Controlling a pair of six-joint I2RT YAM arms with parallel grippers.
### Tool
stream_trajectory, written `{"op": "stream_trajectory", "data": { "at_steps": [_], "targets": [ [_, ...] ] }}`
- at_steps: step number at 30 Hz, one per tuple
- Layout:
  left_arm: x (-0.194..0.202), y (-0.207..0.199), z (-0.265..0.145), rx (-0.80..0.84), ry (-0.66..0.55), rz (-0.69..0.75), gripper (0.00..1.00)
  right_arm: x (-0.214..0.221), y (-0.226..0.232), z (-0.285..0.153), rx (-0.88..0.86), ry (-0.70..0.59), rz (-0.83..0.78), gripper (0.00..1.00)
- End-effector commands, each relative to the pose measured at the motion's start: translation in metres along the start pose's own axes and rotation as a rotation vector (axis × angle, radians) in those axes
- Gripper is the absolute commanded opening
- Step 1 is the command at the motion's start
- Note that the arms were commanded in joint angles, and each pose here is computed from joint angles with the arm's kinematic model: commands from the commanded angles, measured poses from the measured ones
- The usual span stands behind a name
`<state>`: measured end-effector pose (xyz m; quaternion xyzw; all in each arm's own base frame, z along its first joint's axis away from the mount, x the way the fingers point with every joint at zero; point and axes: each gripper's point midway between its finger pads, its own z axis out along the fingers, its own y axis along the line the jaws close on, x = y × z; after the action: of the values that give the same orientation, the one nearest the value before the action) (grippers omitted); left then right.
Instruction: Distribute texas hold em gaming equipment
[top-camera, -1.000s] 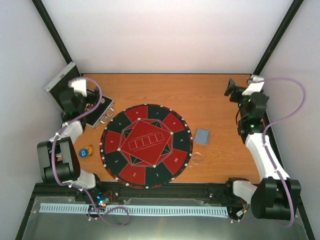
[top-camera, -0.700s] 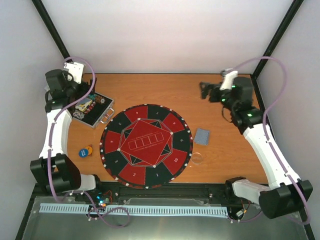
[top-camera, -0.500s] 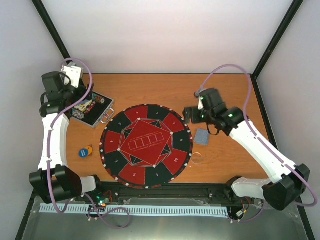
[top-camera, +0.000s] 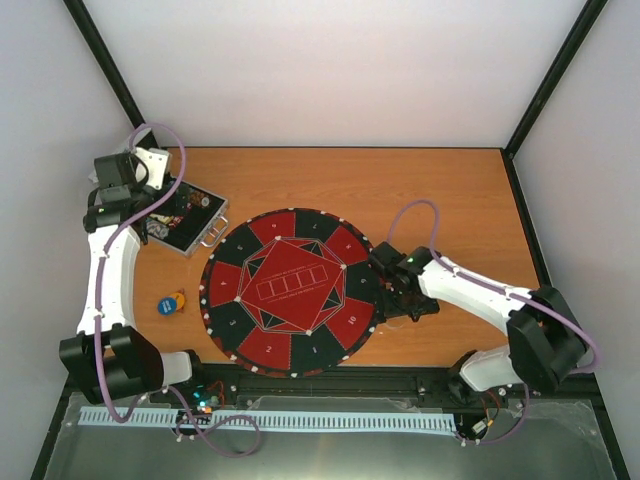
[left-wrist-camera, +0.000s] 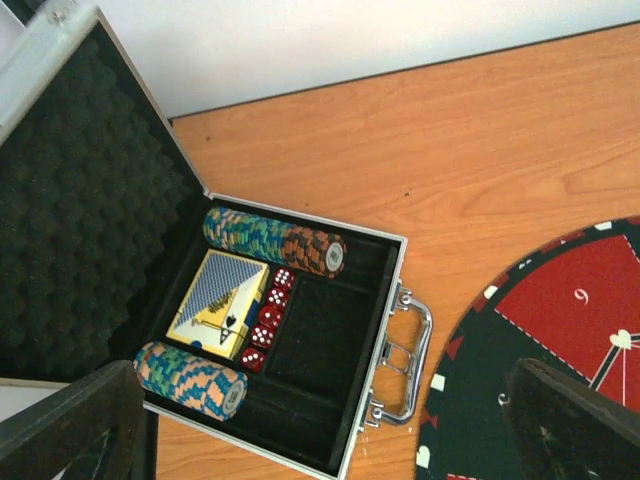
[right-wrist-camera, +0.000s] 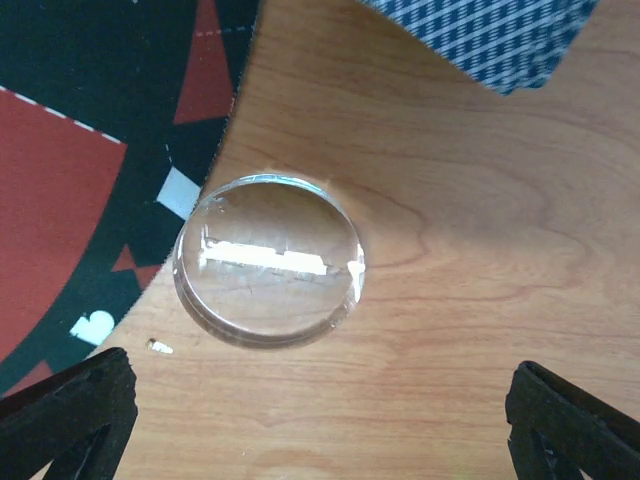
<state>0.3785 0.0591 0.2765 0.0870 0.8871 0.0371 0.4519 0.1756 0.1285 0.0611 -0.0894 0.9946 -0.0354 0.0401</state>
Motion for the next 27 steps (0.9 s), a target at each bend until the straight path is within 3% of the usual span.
{"op": "stream_trajectory", "data": {
  "at_steps": [1,10,17,23,27],
  "targets": [
    [0.009,-0.002,0.004,0.018,0.032,-0.029,1.00,-0.008,0.015,0.015,-0.046,-0.013,0.013,0.98],
    [0.018,0.001,0.015,0.008,0.066,-0.043,1.00,-0.010,0.021,0.043,-0.033,0.028,-0.019,0.86],
    [0.022,0.001,0.018,0.006,0.076,-0.046,1.00,-0.002,0.019,0.054,-0.022,0.062,-0.024,0.70],
    [0.023,0.000,0.020,0.012,0.084,-0.048,1.00,0.006,0.013,0.058,0.000,0.082,-0.030,0.69],
    [0.022,0.001,0.020,0.011,0.084,-0.049,1.00,0.005,0.011,0.059,0.020,0.087,-0.027,0.74]
  ]
}}
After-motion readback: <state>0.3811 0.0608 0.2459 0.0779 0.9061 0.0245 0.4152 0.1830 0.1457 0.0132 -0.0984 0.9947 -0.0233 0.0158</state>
